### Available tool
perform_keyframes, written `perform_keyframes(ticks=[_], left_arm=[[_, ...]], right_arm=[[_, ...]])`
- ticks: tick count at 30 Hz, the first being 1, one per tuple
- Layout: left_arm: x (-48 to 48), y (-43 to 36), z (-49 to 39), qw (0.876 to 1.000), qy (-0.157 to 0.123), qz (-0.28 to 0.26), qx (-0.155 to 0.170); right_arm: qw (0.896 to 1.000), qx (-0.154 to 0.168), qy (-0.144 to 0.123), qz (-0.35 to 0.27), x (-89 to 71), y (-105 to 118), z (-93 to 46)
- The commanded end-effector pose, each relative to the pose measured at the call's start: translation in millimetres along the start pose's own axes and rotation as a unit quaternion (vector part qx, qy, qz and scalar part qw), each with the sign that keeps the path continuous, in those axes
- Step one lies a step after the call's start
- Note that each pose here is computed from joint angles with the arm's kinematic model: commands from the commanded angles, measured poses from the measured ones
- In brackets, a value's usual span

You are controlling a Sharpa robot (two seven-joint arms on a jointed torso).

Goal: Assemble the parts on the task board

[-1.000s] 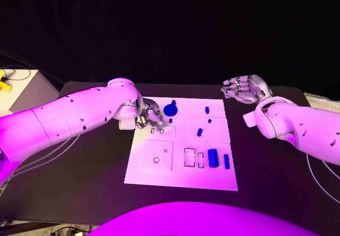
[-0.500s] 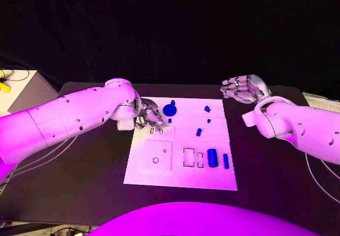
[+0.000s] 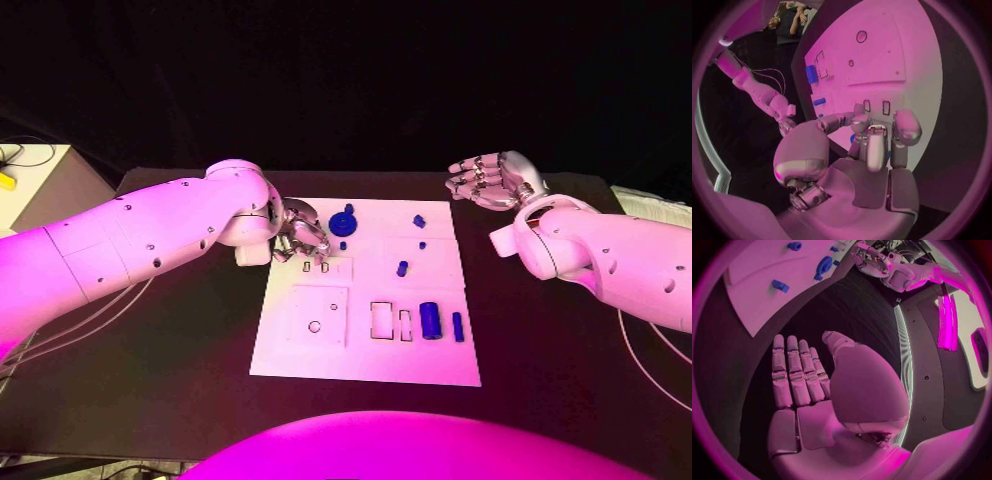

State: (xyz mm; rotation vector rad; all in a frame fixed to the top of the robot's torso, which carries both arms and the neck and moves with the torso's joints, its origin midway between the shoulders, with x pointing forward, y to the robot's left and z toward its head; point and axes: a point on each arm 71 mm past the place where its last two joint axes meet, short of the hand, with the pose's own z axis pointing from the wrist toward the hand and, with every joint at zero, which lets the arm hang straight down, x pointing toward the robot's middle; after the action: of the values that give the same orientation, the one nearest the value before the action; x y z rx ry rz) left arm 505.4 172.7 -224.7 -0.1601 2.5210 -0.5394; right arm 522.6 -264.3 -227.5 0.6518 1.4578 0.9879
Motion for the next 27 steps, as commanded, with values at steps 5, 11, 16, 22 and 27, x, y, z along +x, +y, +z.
perform_keyframes(ticks=[5,11,16,22,27], left_arm=[[-5.7,0.7,-4.1,0.999,-0.032,-0.035,0.019],[-11.8,8.4,-10.5,0.994,-0.064,-0.084,0.031],[-16.9,18.2,-17.7,0.985,-0.093,-0.136,0.043],[-21.7,28.3,-26.7,0.971,-0.125,-0.194,0.065],[-23.0,34.3,-34.2,0.956,-0.148,-0.235,0.095]], right_arm=[[0.998,-0.025,0.019,-0.048,1.8,2.7,-0.6],[0.993,-0.037,0.037,-0.105,3.4,6.4,0.0],[0.983,-0.027,0.07,-0.17,5.1,13.5,5.3],[0.961,0.005,0.112,-0.253,9.5,18.6,14.0],[0.943,0.003,0.131,-0.307,12.6,23.1,23.5]])
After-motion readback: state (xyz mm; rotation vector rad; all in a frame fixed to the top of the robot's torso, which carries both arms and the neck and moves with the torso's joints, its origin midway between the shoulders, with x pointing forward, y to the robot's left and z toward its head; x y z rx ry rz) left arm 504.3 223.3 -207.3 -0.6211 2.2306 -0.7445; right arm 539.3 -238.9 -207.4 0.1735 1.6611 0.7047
